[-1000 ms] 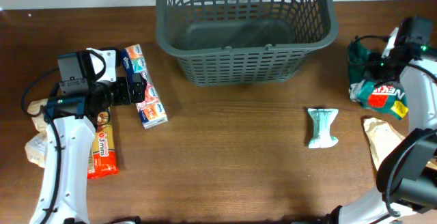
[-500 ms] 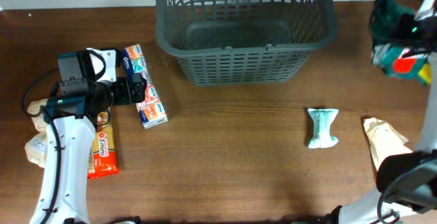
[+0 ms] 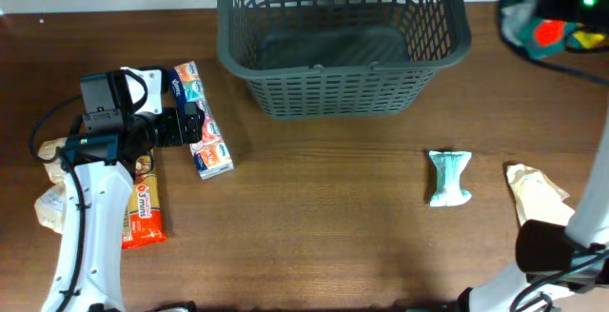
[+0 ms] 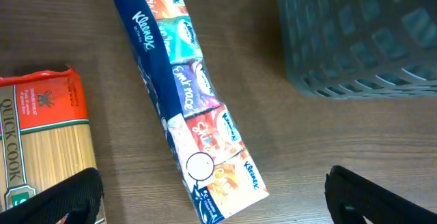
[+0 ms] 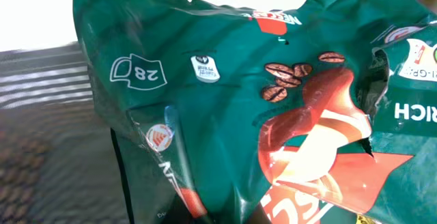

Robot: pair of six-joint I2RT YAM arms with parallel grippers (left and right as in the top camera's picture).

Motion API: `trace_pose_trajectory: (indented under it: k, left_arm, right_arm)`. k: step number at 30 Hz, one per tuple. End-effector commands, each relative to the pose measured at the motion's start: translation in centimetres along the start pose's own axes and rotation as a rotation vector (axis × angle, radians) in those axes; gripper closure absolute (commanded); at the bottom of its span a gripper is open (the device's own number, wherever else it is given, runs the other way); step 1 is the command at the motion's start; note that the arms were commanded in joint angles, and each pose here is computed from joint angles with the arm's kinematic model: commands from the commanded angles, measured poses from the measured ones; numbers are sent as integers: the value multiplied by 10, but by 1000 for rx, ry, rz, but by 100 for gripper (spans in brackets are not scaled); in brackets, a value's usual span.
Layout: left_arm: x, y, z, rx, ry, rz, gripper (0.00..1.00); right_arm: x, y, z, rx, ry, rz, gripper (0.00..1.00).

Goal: Pack container
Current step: 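Lift the green pouch with right gripper toward the grey basket, then lower the pouch into the basket and open right gripper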

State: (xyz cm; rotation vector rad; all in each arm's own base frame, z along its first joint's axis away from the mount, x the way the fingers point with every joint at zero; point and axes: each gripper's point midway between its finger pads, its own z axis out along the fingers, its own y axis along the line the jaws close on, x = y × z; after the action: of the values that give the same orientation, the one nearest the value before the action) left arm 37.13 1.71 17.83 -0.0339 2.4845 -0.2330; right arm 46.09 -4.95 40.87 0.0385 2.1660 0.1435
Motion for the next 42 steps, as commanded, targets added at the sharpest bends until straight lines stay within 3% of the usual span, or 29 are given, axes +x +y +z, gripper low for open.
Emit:
trace_pose_trajectory:
  k: [1, 9, 13, 28, 38, 42]
  left_arm:
    - [-7, -1, -3, 6, -15, 18, 1]
    - [-6, -1, -3, 7, -10, 16, 1]
    - [-3, -1, -3, 8, 2, 13, 1]
    - [4, -1, -3, 9, 30, 6, 1]
    - [4, -1, -3, 9, 29, 6, 1]
    - [4, -1, -3, 9, 29, 6, 1]
  right_arm:
    - [-36, 78, -42, -198, -166, -163, 96]
    - [-34, 184, -36, -365, -237, -461, 96]
    - [-21, 206, -10, -369, -200, -526, 96]
    - [51, 219, 126, -401, 63, -502, 96]
    - [71, 205, 154, -321, 150, -432, 97]
    - [72, 186, 163, -203, 172, -361, 96]
